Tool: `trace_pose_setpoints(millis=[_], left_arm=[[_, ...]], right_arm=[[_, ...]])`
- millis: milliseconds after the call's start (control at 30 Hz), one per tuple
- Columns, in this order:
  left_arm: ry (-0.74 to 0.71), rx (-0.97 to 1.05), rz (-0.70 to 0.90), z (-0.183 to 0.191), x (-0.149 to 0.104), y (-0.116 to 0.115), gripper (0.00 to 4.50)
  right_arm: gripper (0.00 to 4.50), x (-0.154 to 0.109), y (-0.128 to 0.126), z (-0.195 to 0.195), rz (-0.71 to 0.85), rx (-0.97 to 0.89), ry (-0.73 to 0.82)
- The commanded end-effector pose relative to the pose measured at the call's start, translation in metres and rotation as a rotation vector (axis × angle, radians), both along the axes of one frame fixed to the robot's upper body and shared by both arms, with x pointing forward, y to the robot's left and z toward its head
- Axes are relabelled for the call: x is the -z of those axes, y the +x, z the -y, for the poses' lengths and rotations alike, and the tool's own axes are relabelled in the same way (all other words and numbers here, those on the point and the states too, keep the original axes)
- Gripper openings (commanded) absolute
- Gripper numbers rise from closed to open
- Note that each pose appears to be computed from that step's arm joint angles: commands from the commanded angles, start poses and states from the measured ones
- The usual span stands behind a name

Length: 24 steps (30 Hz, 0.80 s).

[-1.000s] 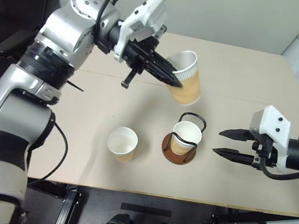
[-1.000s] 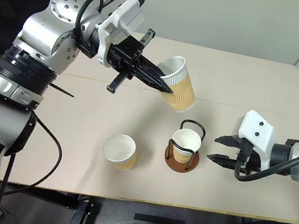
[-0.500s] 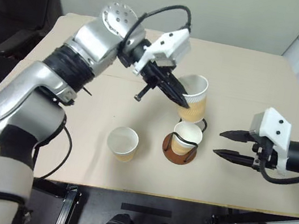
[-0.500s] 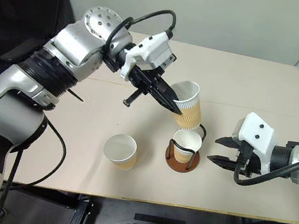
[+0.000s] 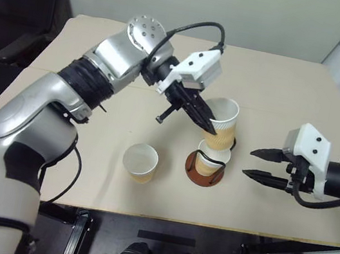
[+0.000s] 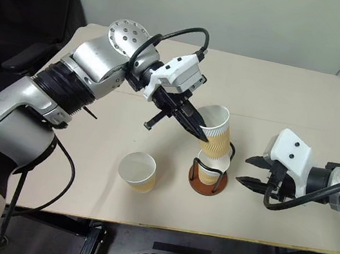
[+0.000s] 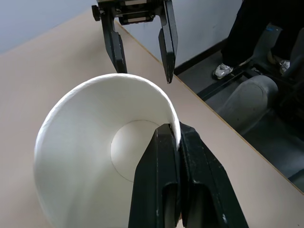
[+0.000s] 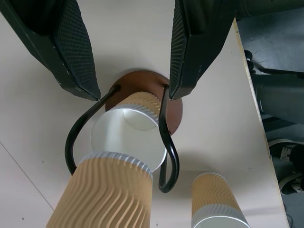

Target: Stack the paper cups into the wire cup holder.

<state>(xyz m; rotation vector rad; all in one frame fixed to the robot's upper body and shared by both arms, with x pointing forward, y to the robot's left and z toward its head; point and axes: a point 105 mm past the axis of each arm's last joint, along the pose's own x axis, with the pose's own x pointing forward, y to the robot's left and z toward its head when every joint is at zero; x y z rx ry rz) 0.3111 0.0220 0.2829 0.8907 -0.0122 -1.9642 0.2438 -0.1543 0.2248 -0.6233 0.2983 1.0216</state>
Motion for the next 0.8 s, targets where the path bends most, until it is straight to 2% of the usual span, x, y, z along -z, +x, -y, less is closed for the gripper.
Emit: trace_pose_setpoints(millis=[33,800], left_arm=[[0.011,0.06,0.05,0.001,-0.003,-0.005,0.02],[0.083,0.073,0.104,0.001,0.021,0.003,0.02]], right_arm=[[2.27,-0.012,-0.003,-0.002,0.062,-0.004,0.003],[2.27,-0.011,-0.005,-0.002,0.056,0.002,0.003]])
